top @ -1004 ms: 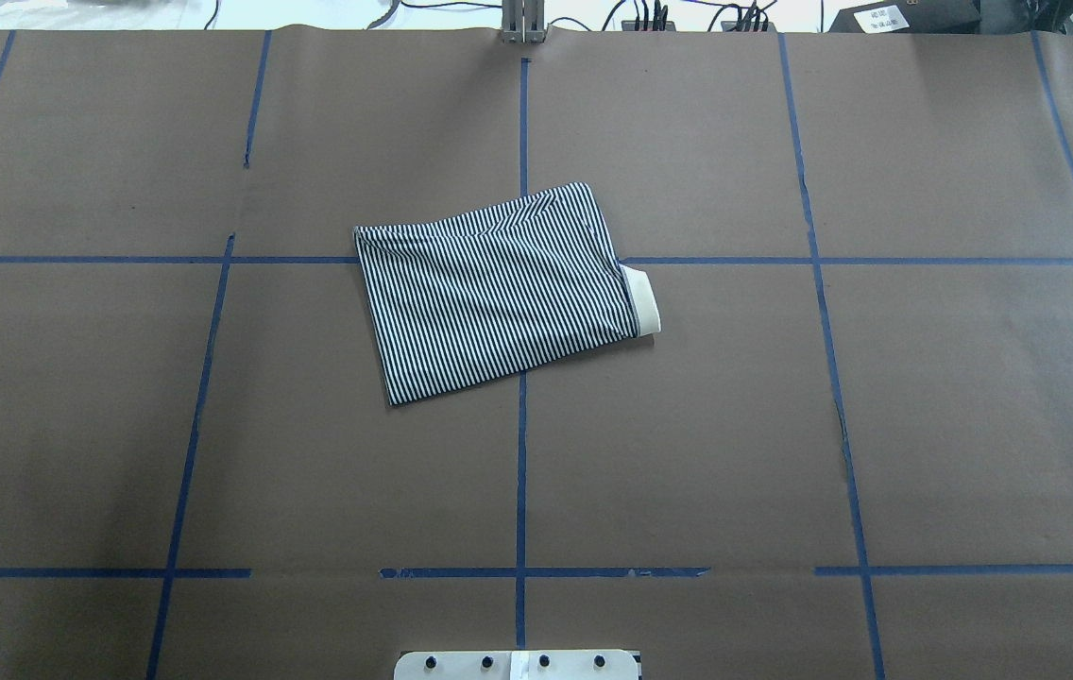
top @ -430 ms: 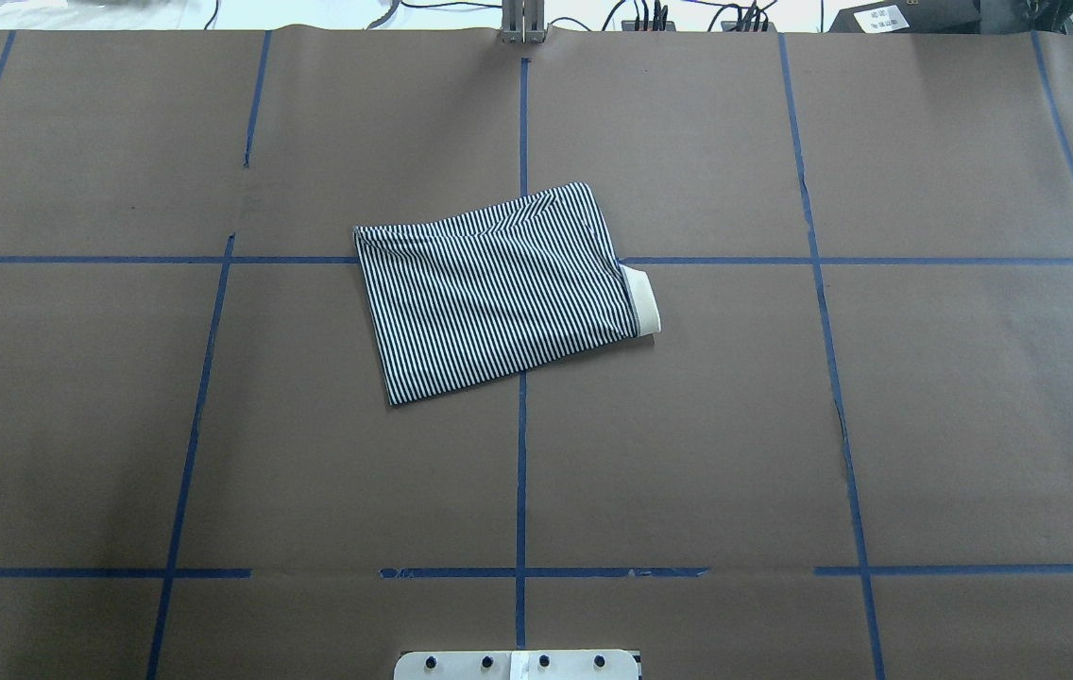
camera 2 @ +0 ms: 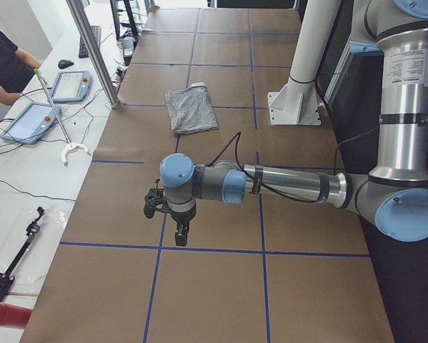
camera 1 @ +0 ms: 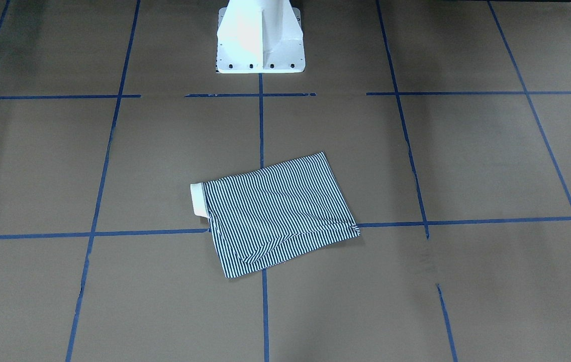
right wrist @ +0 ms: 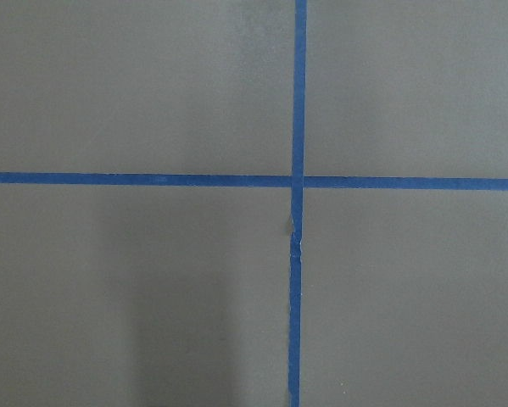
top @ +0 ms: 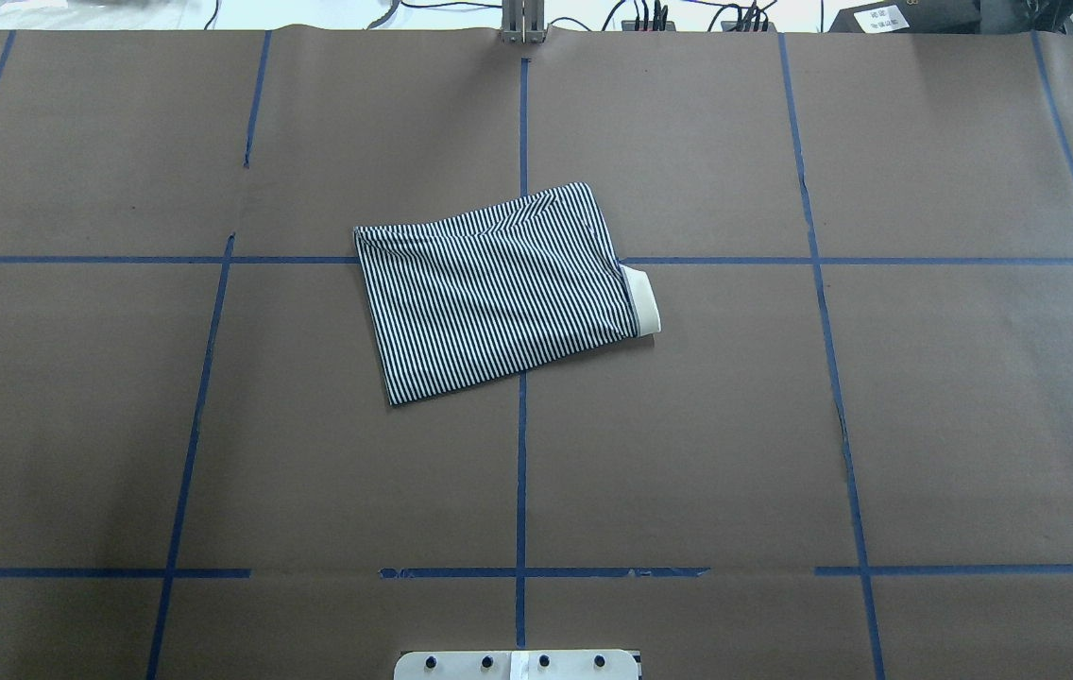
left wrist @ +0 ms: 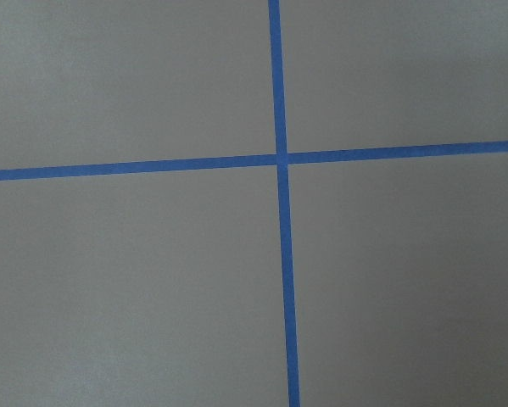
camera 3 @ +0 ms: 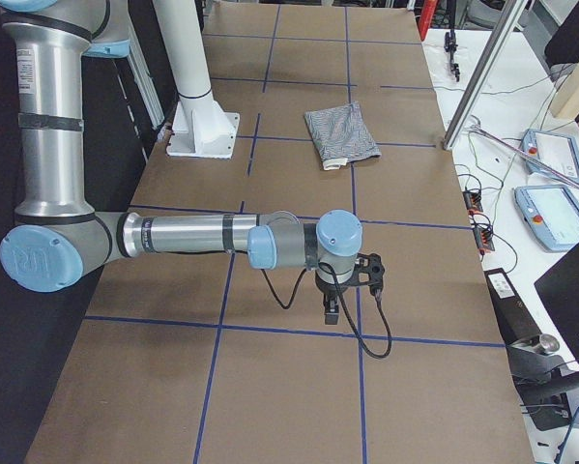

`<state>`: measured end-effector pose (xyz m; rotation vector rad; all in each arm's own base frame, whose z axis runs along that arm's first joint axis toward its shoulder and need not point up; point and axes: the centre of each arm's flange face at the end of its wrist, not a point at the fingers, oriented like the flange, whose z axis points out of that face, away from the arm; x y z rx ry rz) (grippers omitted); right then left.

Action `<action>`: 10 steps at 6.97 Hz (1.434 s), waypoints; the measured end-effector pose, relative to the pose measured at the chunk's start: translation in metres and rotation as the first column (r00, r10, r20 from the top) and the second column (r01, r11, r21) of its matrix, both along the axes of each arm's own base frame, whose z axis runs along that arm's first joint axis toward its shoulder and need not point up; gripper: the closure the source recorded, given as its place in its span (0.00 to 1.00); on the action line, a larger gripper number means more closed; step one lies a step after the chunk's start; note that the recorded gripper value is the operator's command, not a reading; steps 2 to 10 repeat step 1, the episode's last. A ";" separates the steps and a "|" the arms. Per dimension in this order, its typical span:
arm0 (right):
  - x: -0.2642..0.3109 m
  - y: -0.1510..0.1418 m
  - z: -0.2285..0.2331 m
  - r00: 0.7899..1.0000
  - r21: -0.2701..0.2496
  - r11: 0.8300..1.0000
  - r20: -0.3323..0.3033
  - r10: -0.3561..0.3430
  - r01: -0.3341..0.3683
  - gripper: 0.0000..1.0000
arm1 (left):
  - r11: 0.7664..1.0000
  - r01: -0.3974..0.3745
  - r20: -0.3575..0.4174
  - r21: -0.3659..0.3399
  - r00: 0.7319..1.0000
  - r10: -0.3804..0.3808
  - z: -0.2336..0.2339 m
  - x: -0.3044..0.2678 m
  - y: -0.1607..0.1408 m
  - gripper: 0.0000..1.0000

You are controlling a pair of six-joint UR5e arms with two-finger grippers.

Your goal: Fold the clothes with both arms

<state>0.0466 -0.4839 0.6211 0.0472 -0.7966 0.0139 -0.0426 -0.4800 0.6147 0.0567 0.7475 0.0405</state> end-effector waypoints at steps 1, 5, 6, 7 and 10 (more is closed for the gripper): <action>0.000 0.000 0.000 1.000 -0.001 1.000 0.000 0.000 0.000 0.00 | 1.000 0.000 0.000 0.000 1.000 0.000 0.000 0.000 0.000 0.00; 0.000 0.000 0.000 1.000 -0.001 1.000 0.000 0.000 0.000 0.00 | 1.000 0.000 0.000 0.000 1.000 0.000 0.000 0.000 0.000 0.00; 0.000 0.000 0.000 1.000 -0.001 1.000 0.000 0.000 0.000 0.00 | 1.000 0.000 0.000 0.000 1.000 0.000 0.000 0.000 0.000 0.00; 0.000 0.000 0.000 1.000 -0.001 1.000 0.000 0.000 0.000 0.00 | 1.000 0.000 0.000 0.000 1.000 0.000 0.000 0.000 0.000 0.00; 0.000 0.000 0.000 1.000 -0.001 1.000 0.000 0.000 0.000 0.00 | 1.000 0.000 0.000 0.000 1.000 0.000 0.000 0.000 0.000 0.00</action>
